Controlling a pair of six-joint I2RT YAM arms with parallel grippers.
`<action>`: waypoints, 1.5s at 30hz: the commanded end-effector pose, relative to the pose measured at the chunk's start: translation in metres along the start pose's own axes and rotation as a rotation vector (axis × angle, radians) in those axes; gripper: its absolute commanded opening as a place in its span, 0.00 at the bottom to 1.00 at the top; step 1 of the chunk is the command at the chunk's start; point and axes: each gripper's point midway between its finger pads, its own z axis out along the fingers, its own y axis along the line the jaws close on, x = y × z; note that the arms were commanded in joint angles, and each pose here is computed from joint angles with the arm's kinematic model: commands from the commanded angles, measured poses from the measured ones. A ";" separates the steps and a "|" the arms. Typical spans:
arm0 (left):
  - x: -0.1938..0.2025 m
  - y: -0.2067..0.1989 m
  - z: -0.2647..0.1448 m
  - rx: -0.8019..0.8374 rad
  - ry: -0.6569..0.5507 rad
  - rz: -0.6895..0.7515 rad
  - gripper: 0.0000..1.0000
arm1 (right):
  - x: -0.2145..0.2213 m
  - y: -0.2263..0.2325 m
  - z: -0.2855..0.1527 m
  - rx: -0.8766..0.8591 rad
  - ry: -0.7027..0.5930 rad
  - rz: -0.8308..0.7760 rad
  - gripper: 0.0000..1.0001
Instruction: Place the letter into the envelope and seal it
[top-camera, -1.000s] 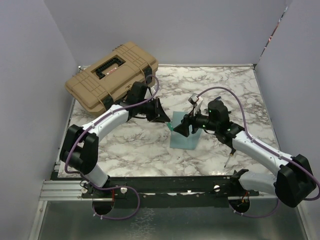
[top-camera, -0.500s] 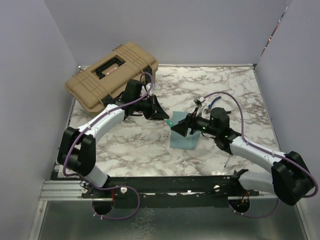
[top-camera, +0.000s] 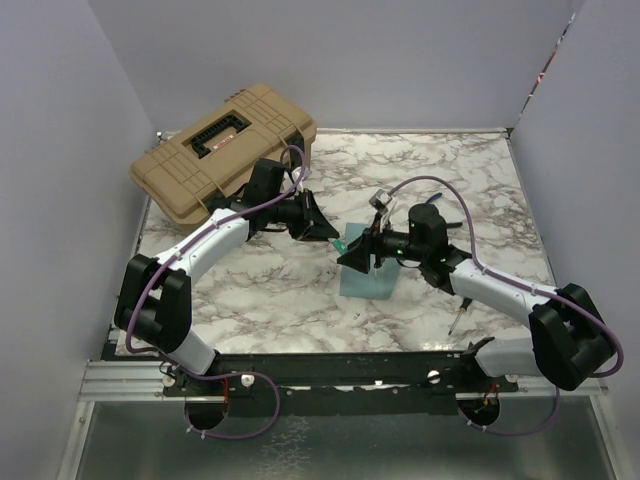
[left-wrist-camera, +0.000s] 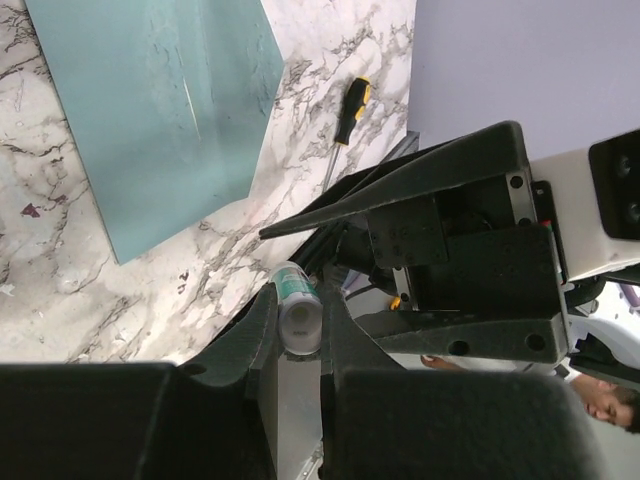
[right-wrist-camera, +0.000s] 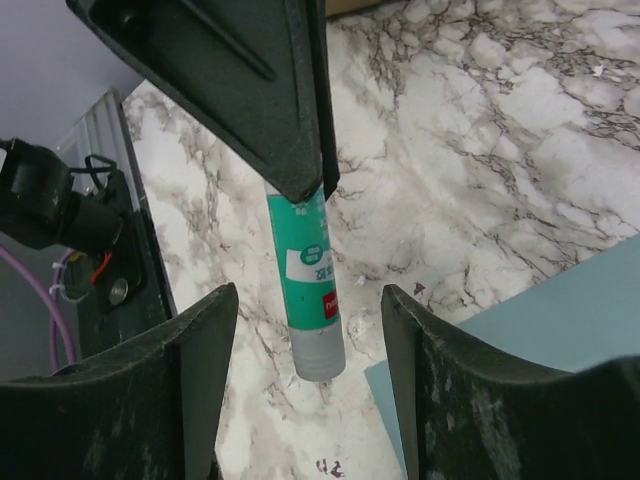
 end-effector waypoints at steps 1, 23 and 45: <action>-0.001 -0.017 -0.008 0.039 -0.018 0.024 0.00 | 0.004 0.010 -0.002 -0.077 0.037 -0.062 0.59; 0.033 -0.017 -0.015 0.104 0.063 0.177 0.52 | -0.018 0.028 -0.003 -0.204 0.135 -0.252 0.00; -0.007 -0.079 -0.039 0.157 -0.138 0.342 0.00 | -0.080 0.058 -0.022 -0.158 -0.116 0.041 0.77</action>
